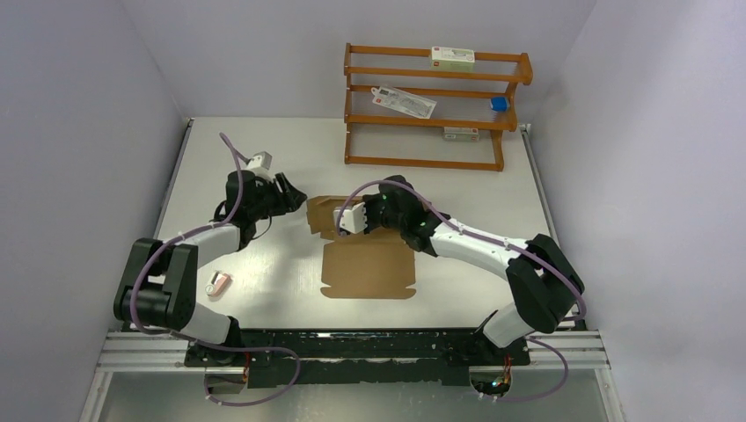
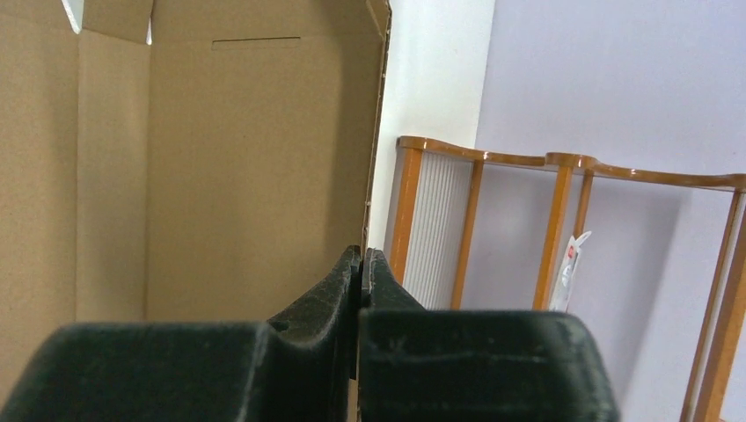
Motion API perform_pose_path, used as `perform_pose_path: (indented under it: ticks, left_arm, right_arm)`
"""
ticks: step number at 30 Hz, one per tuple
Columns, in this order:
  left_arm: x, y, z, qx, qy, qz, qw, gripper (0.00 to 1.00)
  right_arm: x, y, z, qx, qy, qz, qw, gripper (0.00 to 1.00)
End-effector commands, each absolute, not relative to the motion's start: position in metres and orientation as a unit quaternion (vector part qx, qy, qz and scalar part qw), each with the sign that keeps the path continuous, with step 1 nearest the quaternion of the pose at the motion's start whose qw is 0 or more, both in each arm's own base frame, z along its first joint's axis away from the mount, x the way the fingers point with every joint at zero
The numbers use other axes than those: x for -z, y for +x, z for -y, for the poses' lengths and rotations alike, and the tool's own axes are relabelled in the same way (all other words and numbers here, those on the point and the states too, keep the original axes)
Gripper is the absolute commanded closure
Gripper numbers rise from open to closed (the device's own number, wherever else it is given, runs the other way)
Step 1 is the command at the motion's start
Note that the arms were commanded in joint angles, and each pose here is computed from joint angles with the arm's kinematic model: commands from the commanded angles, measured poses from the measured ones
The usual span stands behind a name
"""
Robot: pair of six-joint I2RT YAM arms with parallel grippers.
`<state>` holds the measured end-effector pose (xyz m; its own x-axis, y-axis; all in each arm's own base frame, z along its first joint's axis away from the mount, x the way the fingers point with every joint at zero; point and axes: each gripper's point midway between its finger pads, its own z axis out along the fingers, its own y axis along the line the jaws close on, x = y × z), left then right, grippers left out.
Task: Fold the paper box
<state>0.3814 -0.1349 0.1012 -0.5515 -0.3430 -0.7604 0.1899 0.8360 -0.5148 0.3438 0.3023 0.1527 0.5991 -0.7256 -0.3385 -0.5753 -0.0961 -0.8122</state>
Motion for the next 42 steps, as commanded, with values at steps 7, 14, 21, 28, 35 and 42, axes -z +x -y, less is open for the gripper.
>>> perform_pose_path:
  ticks: [7, 14, 21, 28, 35, 42]
  left_arm:
    - [-0.114, 0.373, 0.181, 0.366, 0.045, -0.807, 0.462, 0.45]
    - [-0.118, 0.352, 0.2, 0.396, 0.07, -0.795, 0.454, 0.49]
    - [-0.118, 0.335, 0.203, 0.402, 0.081, -0.791, 0.453, 0.51]
    - [-0.133, 0.319, 0.215, 0.439, 0.104, -0.771, 0.449, 0.54]
    - [-0.14, 0.305, 0.228, 0.442, 0.128, -0.768, 0.447, 0.56]
    - [-0.139, 0.297, 0.228, 0.451, 0.099, -0.768, 0.444, 0.59]
  right_arm:
    - [-0.136, 0.332, -0.298, 0.11, -0.768, -0.405, 0.483, 1.0]
    - [-0.126, 0.33, -0.289, 0.145, -0.768, -0.403, 0.477, 1.0]
    - [-0.127, 0.321, -0.285, 0.165, -0.765, -0.386, 0.489, 1.0]
    - [-0.126, 0.314, -0.288, 0.165, -0.758, -0.376, 0.507, 1.0]
    - [-0.13, 0.321, -0.298, 0.163, -0.743, -0.376, 0.529, 1.0]
    - [-0.134, 0.33, -0.304, 0.17, -0.721, -0.385, 0.551, 1.0]
